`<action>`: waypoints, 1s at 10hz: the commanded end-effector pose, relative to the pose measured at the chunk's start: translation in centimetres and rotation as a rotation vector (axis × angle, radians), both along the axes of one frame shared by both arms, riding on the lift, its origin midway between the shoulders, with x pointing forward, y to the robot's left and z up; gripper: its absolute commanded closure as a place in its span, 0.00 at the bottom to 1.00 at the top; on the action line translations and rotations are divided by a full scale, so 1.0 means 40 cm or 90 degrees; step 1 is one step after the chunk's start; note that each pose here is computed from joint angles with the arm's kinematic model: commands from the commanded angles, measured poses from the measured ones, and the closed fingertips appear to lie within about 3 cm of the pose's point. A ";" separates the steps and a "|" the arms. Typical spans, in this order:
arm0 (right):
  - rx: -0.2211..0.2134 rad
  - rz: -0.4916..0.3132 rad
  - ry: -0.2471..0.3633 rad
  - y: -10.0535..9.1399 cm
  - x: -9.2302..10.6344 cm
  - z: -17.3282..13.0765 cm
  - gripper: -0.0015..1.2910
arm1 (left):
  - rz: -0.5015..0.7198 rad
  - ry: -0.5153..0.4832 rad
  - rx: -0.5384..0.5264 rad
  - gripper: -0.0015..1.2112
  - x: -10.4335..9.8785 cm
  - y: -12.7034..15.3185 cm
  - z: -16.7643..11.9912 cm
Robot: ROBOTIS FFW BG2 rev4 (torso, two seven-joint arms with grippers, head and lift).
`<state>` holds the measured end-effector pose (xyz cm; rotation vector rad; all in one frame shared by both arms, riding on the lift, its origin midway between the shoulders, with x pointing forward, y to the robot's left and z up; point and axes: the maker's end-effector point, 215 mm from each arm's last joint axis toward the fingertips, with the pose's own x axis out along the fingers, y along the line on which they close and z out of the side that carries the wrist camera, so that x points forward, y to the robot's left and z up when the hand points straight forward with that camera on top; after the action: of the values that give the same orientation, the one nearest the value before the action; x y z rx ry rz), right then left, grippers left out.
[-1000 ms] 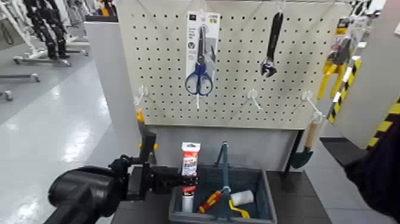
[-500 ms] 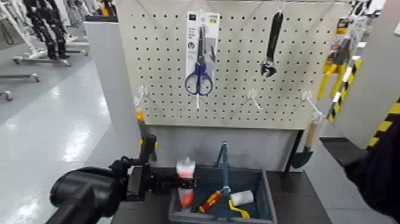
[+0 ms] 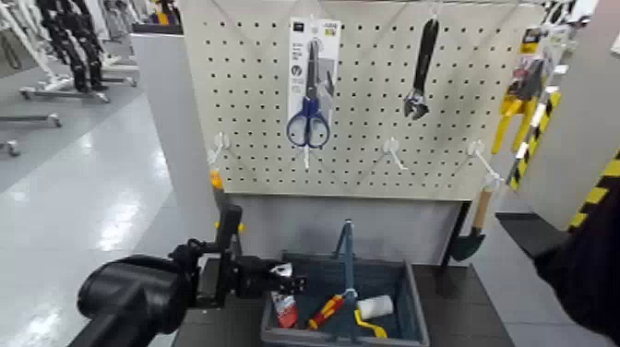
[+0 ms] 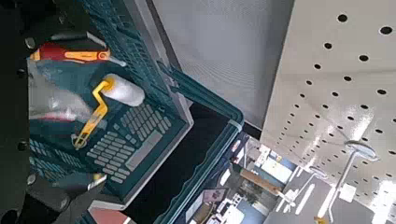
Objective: Put the red glue tube into the crate.
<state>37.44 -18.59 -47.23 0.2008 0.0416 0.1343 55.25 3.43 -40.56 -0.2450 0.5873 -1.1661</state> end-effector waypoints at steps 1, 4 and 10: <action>0.001 -0.001 -0.002 0.002 0.000 0.003 0.02 | 0.000 -0.011 0.001 0.00 0.006 -0.003 0.011; 0.000 -0.001 -0.006 0.001 -0.001 0.008 0.02 | -0.006 -0.065 0.046 0.00 0.028 -0.003 0.035; 0.002 0.002 -0.017 0.009 -0.006 0.025 0.00 | 0.125 -0.269 0.135 0.00 0.046 0.036 0.157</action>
<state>37.19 -18.37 -46.33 0.1981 0.0180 0.1417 57.48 4.72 -34.98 0.1135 0.3302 -0.9328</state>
